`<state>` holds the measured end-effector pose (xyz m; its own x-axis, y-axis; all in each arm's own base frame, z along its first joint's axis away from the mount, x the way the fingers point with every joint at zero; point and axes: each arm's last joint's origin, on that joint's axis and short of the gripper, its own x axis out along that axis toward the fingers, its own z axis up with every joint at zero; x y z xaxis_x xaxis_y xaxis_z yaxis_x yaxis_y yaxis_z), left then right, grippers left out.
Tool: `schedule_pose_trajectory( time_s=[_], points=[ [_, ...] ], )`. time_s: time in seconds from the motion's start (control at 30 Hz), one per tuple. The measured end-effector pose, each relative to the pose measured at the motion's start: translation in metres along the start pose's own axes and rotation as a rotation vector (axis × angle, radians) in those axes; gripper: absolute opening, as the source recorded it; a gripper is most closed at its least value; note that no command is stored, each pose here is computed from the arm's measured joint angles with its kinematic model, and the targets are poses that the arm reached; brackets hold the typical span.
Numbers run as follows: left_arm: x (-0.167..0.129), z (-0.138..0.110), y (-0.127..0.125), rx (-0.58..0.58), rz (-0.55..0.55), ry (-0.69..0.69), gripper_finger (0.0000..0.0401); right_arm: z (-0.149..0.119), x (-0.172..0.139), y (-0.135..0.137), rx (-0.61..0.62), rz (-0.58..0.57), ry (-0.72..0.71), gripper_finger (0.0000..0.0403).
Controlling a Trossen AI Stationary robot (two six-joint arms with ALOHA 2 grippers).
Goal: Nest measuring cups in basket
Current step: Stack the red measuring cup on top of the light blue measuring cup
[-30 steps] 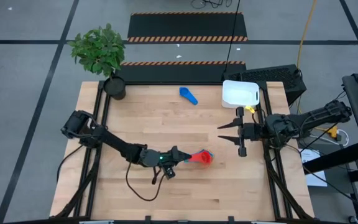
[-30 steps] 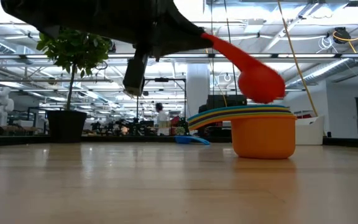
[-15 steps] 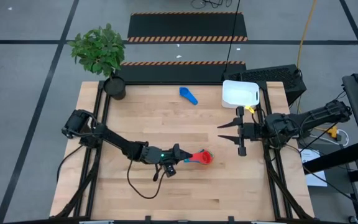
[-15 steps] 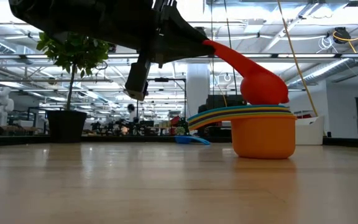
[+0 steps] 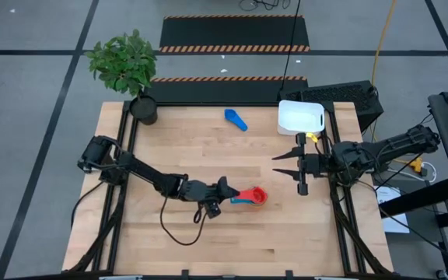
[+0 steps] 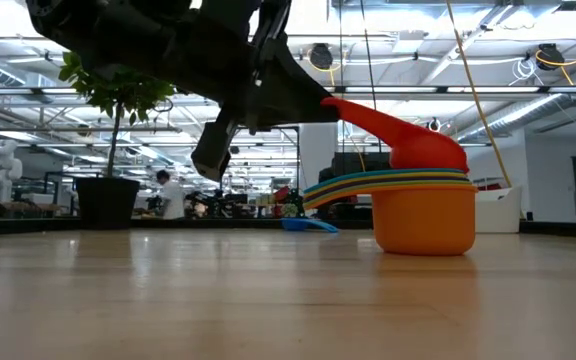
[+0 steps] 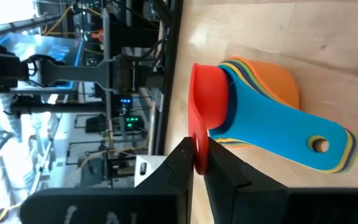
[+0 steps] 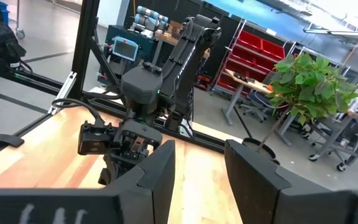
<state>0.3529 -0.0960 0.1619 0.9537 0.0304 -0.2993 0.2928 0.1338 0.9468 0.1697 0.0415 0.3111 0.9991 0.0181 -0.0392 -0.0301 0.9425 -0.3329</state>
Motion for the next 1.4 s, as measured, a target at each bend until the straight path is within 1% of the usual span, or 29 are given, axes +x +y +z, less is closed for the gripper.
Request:
schedule_pose_trajectory(
  time_s=[0.1,0.17,0.3,0.47,0.53,0.6,0.8,1.1,1.27,1.37,1.4],
  points=[
    [0.000,0.000,0.000,-0.035,-0.003,0.000,0.0042,0.000,0.000,0.000,-0.011,0.000,0.000,0.0132],
    [0.000,0.000,-0.001,-0.051,-0.009,-0.001,0.0061,0.000,0.000,0.000,-0.023,-0.001,0.000,0.0132],
    [0.000,0.001,-0.003,-0.076,-0.028,0.001,0.0118,0.000,-0.001,0.000,-0.036,-0.003,-0.002,0.0132],
    [0.000,0.000,-0.005,-0.154,-0.043,0.007,0.0194,0.002,-0.003,-0.002,-0.046,-0.008,-0.014,0.0132],
    [0.000,0.000,-0.006,-0.177,-0.059,0.013,0.0215,0.003,-0.005,-0.002,-0.044,-0.010,-0.020,0.0132],
    [0.000,0.000,-0.006,-0.224,-0.057,0.014,0.0229,0.003,-0.006,-0.003,-0.043,-0.013,-0.025,0.0132],
    [0.002,-0.006,-0.005,-0.406,-0.098,-0.061,0.0234,0.004,-0.007,-0.004,-0.044,-0.015,-0.031,0.0132],
    [0.007,-0.028,-0.007,-0.711,-0.224,-0.093,0.0234,0.004,-0.007,-0.004,-0.049,-0.015,-0.031,0.0132],
    [0.003,-0.036,-0.005,-0.781,-0.277,-0.055,0.0234,0.004,-0.007,-0.004,-0.049,-0.015,-0.031,0.0132],
    [-0.004,-0.038,-0.001,-0.813,-0.320,-0.018,0.0234,0.004,-0.007,-0.004,-0.049,-0.015,-0.030,0.0132],
    [-0.006,-0.038,0.001,-0.827,-0.318,-0.018,0.0234,0.004,-0.007,-0.004,-0.049,-0.015,-0.030,0.0132]
  ],
)
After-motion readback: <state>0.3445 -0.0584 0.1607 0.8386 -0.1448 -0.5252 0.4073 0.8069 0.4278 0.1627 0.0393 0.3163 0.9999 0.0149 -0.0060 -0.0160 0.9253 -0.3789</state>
